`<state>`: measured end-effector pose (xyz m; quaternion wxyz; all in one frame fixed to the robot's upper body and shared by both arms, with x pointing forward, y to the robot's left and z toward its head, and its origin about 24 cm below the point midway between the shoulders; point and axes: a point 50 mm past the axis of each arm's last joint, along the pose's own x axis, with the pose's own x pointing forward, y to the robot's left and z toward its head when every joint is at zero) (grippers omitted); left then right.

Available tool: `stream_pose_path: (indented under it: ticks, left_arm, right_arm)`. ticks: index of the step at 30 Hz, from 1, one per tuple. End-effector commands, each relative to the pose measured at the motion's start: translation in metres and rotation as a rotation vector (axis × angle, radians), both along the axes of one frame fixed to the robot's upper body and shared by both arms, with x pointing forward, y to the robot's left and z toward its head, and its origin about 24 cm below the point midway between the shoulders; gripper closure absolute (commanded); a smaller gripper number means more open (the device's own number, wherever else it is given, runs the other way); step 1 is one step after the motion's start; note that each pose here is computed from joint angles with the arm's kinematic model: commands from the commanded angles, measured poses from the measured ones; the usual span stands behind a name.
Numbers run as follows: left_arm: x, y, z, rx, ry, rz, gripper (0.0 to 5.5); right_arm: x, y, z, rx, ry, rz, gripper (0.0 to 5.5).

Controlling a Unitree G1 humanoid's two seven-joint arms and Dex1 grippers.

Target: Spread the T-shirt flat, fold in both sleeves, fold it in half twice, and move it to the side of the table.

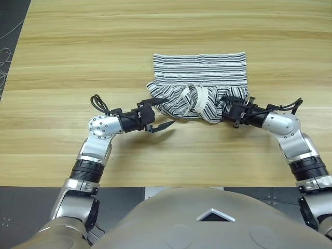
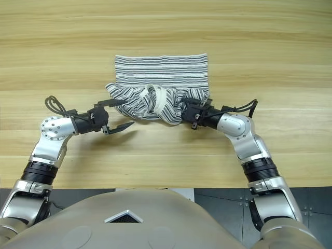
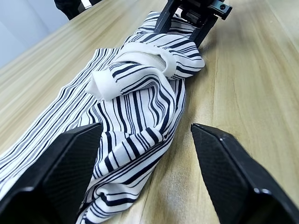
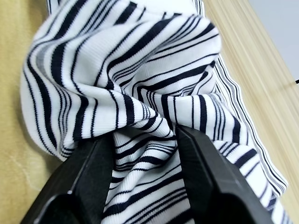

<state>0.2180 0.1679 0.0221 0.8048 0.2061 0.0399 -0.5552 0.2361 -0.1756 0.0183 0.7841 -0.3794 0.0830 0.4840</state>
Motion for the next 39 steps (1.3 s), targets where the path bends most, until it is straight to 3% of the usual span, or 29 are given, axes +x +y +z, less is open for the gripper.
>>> stream_pose_path:
  ticks: [1, 8, 21, 33, 39]
  left_arm:
    - [0.003, 0.0, 0.002, 0.013, -0.024, -0.006, 2.0]
    - [0.004, 0.0, 0.004, 0.015, -0.04, -0.01, 2.0]
    - [0.002, -0.002, 0.005, 0.018, -0.044, -0.018, 2.0]
    - [0.007, -0.002, 0.005, 0.044, -0.055, -0.028, 2.0]
    - [0.008, 0.0, 0.005, 0.051, -0.06, -0.023, 2.0]
  right_arm:
    - [-0.005, -0.014, -0.002, -0.062, 0.061, 0.015, 3.21]
    - [0.001, -0.032, 0.029, -0.018, 0.049, 0.026, 3.21]
    - [-0.028, -0.034, 0.058, 0.037, 0.145, 0.244, 3.21]
    - [-0.041, -0.014, 0.025, -0.007, 0.192, 0.28, 3.21]
    - [-0.029, -0.007, 0.013, 0.039, 0.174, 0.151, 3.21]
